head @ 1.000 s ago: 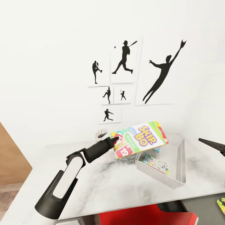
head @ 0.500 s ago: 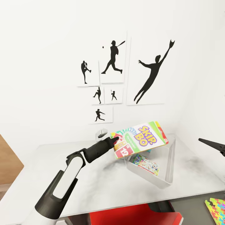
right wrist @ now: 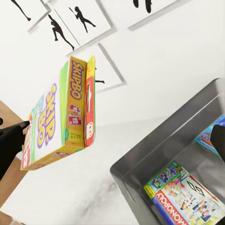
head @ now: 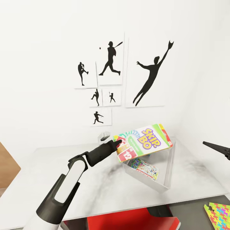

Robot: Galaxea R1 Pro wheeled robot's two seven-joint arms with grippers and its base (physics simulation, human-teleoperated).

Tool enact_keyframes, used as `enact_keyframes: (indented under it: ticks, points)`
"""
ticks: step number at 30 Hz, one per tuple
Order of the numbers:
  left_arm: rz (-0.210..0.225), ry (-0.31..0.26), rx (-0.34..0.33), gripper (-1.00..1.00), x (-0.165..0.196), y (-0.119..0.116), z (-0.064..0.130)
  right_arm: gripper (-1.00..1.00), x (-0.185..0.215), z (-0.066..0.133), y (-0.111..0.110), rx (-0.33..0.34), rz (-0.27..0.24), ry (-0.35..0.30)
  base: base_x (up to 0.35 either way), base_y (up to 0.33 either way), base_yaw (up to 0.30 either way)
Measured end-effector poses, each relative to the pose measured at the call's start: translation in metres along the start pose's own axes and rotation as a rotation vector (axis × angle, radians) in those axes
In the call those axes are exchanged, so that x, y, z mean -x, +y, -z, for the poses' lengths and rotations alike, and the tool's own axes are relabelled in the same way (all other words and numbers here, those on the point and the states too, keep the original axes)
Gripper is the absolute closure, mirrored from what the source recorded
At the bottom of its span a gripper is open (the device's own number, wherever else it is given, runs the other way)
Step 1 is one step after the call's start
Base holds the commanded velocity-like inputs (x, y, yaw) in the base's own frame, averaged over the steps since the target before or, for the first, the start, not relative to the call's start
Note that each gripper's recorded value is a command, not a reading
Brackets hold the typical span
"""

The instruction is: Put all the toys in the child's room - the three board games (two on the bed and one on the table), the two jigsaw puzzles on the table, and the tennis ball on the table - inside the toy box on the table in the child's room.

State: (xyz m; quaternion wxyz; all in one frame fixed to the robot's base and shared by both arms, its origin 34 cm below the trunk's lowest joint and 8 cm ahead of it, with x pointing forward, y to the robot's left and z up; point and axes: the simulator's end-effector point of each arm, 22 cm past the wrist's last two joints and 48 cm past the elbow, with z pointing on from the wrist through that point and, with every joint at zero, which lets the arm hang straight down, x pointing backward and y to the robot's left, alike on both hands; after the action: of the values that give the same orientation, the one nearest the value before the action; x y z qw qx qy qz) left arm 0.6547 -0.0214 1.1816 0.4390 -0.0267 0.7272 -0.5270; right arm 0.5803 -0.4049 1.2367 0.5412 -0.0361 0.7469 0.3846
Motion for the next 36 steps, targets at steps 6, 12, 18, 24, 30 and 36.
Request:
enact_keyframes:
  ticks: [6, 12, 18, 24, 30, 36]
  points:
    - [0.007, 0.0, -0.004, 1.0, -0.0015, -0.0025, -0.0023, -1.0, -0.0005, -0.0004, 0.0001, 0.001, -0.001, 0.0, 0.0, -0.004, 0.0]
    - [0.01, 0.001, -0.003, 1.0, -0.0027, -0.0026, -0.0036, -1.0, -0.0011, -0.0008, 0.0003, 0.002, -0.002, 0.0, 0.0, 0.0, 0.0]
    - [0.011, 0.001, -0.003, 1.0, -0.0029, -0.0025, -0.0037, -1.0, -0.0011, -0.0008, 0.0002, 0.002, -0.003, 0.0, 0.0, 0.0, 0.0]
    - [0.011, 0.002, -0.002, 1.0, -0.0029, -0.0024, -0.0038, -1.0, -0.0012, -0.0009, 0.0003, 0.002, -0.003, 0.0, 0.0, 0.0, 0.0]
    - [0.012, 0.001, -0.005, 1.0, -0.0022, -0.0033, -0.0038, -1.0, -0.0012, -0.0007, 0.0004, 0.002, -0.003, 0.0, 0.029, 0.03, 0.0]
    - [0.011, 0.002, -0.006, 1.0, -0.0024, -0.0037, -0.0039, -1.0, -0.0013, -0.0007, 0.0003, 0.002, -0.004, 0.0, 0.112, 0.134, 0.0]
